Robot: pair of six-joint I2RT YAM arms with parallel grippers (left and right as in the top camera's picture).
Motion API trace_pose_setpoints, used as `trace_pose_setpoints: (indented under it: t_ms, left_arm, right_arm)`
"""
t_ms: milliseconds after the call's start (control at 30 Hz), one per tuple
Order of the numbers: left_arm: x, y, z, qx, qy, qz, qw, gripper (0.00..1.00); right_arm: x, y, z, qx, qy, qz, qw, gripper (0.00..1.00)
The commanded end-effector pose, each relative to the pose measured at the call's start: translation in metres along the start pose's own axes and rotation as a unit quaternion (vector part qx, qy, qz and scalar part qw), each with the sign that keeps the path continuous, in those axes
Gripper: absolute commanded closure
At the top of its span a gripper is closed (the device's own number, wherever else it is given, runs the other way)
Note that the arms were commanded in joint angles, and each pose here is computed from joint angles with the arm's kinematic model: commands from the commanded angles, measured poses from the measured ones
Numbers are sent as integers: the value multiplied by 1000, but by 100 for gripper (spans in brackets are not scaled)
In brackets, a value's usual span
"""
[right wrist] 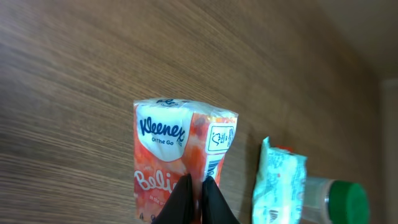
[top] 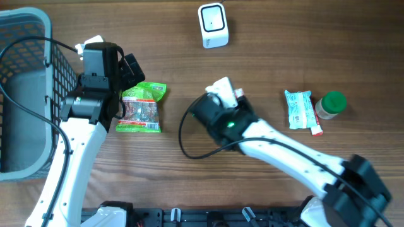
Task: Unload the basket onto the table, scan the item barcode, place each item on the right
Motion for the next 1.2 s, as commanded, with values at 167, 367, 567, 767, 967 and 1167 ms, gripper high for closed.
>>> trace_pose_setpoints:
  t_ms: [167,367,567,767,967,1167]
  left_arm:
    - [0,2,6,-11,1,4,1000,0]
    - [0,2,6,-11,1,4,1000,0]
    - [0,2,6,-11,1,4,1000,0]
    - [0,2,6,-11,1,4,1000,0]
    - [0,2,6,-11,1,4,1000,0]
    - [0,2,6,-11,1,4,1000,0]
  right_arm:
    - [28,-30,-10,40,81,-102,991,96]
    - [39,-36,-13,47,84,-78,992,96]
    - [44,-37,-13,49,83,-58,994,96]
    - [46,-40,-16,55,92,-60,992,96]
    - [54,-49,-23,71,107,-59,990,96]
    - [56,-51,-24,74,111,-59,989,96]
Point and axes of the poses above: each gripper's point midway between its finger pads, its own y axis back along the fingers, its own x axis along the line the jaws close on, z = x × y, the point moved 5 cm from there along y, back along the fingers, and after that the axes turned 14 degrees about y, right-handed, at the moved point
